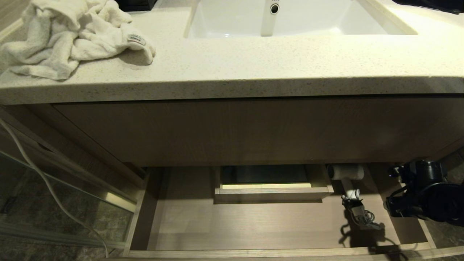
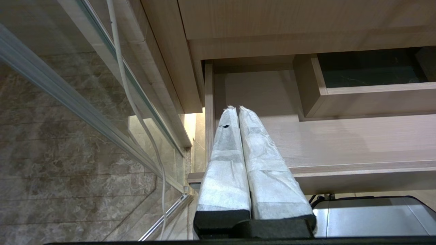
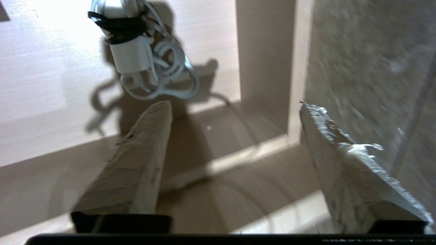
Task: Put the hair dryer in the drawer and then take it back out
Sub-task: Take the hairdryer out
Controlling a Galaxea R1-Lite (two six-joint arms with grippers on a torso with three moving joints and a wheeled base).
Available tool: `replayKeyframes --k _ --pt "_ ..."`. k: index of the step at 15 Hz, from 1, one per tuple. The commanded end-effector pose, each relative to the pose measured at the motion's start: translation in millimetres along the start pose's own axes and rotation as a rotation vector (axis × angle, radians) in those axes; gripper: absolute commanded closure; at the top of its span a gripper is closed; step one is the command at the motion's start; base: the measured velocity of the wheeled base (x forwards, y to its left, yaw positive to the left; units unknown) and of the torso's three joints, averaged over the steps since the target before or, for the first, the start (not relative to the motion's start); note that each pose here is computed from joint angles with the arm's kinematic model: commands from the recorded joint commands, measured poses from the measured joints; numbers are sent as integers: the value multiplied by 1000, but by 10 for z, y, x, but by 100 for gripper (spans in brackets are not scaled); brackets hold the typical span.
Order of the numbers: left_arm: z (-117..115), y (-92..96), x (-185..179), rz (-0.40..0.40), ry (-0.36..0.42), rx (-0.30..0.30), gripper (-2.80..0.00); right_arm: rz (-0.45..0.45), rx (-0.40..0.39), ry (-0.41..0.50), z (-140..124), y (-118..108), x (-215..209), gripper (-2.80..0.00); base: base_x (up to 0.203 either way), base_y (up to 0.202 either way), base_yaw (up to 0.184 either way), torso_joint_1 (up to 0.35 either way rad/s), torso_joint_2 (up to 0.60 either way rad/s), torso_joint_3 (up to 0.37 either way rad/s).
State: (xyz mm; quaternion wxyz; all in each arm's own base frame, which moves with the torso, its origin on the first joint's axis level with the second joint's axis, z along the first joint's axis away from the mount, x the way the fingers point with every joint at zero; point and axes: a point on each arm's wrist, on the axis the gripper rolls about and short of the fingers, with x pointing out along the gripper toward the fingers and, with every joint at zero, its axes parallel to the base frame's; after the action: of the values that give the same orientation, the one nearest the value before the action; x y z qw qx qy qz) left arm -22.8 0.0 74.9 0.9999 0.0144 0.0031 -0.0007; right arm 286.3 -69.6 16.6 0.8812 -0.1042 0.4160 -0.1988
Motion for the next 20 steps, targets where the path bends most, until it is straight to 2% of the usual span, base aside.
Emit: replayKeyframes --k 1,5,8,12,14,18,20 --pt "-4 0 2 0 3 0 0 9 -16 -36 -234 95 230 -280 0 0 0 0 0 0" --pt "-4 0 2 0 3 0 0 40 -91 -123 -638 264 680 -280 0 0 0 0 0 0" --pt "-4 0 2 0 3 0 0 65 -128 -157 -714 283 777 -280 0 0 0 0 0 0" --pt "-4 0 2 0 3 0 0 78 -125 -220 -468 290 868 -280 0 0 0 0 0 0" --pt "-4 0 2 1 3 0 0 153 -144 -165 -302 259 848 -280 0 0 0 0 0 0" --pt "-4 0 2 0 3 0 0 191 -143 -170 281 203 1068 -280 0 0 0 0 0 0" --pt "-4 0 2 0 3 0 0 206 -148 -140 344 226 1186 -280 0 0 0 0 0 0"
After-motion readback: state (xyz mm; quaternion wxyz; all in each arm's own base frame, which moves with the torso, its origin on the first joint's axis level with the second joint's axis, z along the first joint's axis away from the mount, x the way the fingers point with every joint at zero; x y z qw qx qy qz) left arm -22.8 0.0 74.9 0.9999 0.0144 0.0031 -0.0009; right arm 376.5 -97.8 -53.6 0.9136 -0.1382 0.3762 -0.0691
